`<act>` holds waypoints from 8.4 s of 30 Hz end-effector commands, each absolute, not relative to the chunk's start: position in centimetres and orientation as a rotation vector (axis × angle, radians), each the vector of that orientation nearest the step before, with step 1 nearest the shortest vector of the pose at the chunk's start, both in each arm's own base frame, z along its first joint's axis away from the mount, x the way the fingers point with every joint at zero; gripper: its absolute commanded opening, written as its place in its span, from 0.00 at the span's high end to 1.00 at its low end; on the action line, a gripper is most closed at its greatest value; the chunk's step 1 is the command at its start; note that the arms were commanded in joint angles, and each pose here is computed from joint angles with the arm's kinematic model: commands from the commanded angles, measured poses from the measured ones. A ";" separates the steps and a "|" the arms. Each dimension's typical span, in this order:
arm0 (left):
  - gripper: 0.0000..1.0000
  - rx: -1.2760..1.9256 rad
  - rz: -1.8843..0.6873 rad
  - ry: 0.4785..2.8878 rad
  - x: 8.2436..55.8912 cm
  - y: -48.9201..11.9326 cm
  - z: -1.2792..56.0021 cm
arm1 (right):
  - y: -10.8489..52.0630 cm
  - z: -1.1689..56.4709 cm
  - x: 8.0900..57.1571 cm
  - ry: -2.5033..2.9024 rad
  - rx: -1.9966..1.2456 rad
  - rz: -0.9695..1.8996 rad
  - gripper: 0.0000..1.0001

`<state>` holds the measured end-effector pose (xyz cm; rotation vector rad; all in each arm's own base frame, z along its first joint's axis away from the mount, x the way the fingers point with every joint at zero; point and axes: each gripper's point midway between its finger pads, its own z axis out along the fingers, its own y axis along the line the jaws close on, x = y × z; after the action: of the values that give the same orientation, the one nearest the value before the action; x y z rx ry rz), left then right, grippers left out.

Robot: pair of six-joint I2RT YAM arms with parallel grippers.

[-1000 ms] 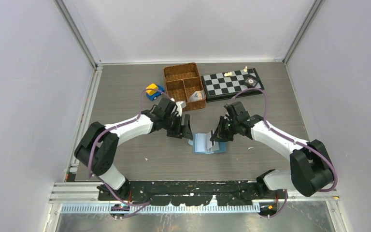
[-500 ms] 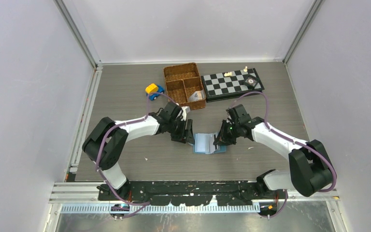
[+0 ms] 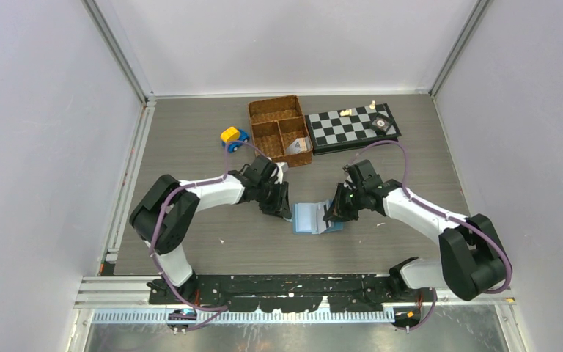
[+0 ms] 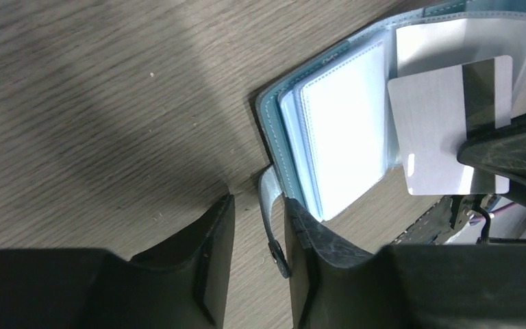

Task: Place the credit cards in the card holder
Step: Insert the credit card into the card holder, then pick up the credit card from the storage box.

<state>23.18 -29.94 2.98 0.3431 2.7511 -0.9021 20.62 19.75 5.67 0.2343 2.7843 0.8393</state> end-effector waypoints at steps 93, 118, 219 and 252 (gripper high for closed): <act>1.00 0.378 -0.771 2.755 24.5 -29.4 1.4 | 17.9 3.0 21.3 2.732 0.222 0.675 0.64; 1.00 0.395 -0.808 2.753 24.1 -30.1 1.4 | 21.1 3.2 22.4 2.728 0.130 0.692 0.65; 1.00 0.265 -0.835 2.613 25.2 -26.8 9.2 | 18.5 2.4 22.6 2.681 0.171 0.293 0.57; 0.43 0.228 -0.405 2.512 29.4 -19.4 14.4 | 17.5 12.6 30.9 2.489 0.054 0.292 0.25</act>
<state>27.03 -19.15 8.98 0.1865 2.6520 -0.4097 28.42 16.40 10.58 0.1287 2.5278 0.2275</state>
